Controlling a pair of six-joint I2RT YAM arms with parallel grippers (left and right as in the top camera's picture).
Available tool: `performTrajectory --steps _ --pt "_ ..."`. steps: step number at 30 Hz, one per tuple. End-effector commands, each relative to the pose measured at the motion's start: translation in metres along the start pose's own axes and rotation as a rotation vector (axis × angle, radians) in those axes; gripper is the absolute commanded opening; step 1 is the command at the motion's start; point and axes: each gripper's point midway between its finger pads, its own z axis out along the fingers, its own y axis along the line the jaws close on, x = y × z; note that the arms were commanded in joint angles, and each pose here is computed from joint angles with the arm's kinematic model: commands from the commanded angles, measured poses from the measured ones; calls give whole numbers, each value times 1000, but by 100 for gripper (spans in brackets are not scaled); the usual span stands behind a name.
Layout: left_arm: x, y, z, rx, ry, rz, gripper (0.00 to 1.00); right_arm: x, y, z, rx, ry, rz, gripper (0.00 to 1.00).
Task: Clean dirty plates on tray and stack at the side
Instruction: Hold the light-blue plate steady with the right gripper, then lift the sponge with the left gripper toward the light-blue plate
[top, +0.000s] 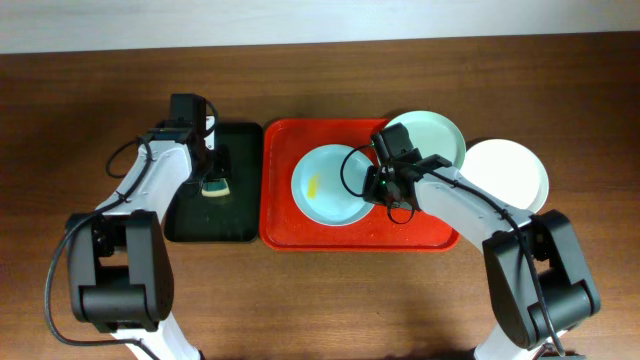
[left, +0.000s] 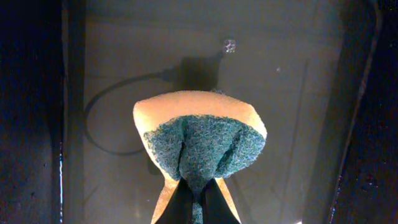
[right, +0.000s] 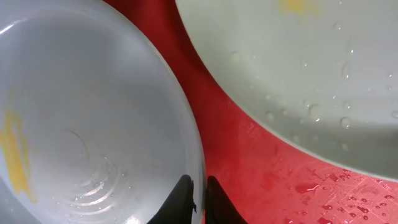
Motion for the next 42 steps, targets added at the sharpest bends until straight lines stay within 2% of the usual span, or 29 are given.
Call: performTrajectory --steps 1,3,10,15,21,25,28,37,42 --pt "-1 -3 1 15 0 16 2 8 -4 8 15 25 -5 11" --pt "-1 -3 1 15 0 16 2 8 -5 9 19 27 -5 14" --pt "-1 -3 1 15 1 16 1 10 -6 12 21 35 -4 13" --pt "-1 -3 1 15 1 16 1 10 -6 12 22 36 -4 4" --pt "-1 -3 1 14 1 17 0 11 0 12 -10 47 -5 4" --pt "-1 -3 1 15 0 68 0 11 1 12 -16 48 -5 4" --pt "0 -10 2 58 7 67 0 12 0 12 -14 51 -6 4" --pt "17 -15 35 89 91 64 0 12 0 12 -14 50 -5 4" --pt "5 -16 21 90 72 64 0 12 0 12 -14 50 -5 4"
